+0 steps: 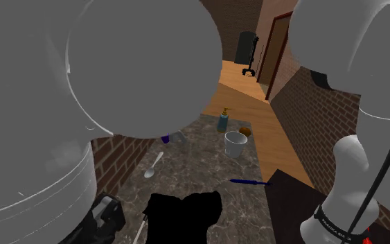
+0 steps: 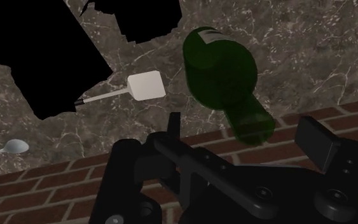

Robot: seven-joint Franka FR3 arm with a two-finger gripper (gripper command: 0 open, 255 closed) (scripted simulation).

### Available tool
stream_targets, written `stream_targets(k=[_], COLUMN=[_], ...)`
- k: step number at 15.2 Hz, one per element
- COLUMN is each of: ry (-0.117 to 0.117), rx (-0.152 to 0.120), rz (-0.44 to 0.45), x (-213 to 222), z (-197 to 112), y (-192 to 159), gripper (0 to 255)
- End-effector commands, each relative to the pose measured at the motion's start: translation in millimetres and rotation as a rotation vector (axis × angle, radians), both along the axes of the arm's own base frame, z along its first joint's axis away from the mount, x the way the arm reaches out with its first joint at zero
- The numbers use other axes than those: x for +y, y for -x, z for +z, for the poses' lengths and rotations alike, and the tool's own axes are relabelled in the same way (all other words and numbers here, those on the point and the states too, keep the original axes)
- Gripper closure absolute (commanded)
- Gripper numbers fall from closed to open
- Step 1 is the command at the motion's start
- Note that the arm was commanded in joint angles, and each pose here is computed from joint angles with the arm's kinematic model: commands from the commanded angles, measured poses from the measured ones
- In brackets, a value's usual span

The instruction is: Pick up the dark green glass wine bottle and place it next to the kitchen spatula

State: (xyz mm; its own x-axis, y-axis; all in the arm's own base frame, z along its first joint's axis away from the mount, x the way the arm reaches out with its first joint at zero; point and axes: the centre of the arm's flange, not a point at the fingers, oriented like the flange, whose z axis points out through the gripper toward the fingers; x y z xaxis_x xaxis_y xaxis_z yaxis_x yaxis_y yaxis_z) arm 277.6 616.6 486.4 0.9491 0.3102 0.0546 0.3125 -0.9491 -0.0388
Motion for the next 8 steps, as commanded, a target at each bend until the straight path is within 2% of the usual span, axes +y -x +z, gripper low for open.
stream_targets(k=[1, 2, 8], ry=[0.001, 0.001, 0.001], rx=[0.000, 0.000, 0.000], rz=[0.000, 0.000, 0.000], x=[-1.7, -2.3, -2.3], z=[24.7, 35.1, 35.1], y=[1.9, 2.3, 2.3], gripper=[0, 0, 0])
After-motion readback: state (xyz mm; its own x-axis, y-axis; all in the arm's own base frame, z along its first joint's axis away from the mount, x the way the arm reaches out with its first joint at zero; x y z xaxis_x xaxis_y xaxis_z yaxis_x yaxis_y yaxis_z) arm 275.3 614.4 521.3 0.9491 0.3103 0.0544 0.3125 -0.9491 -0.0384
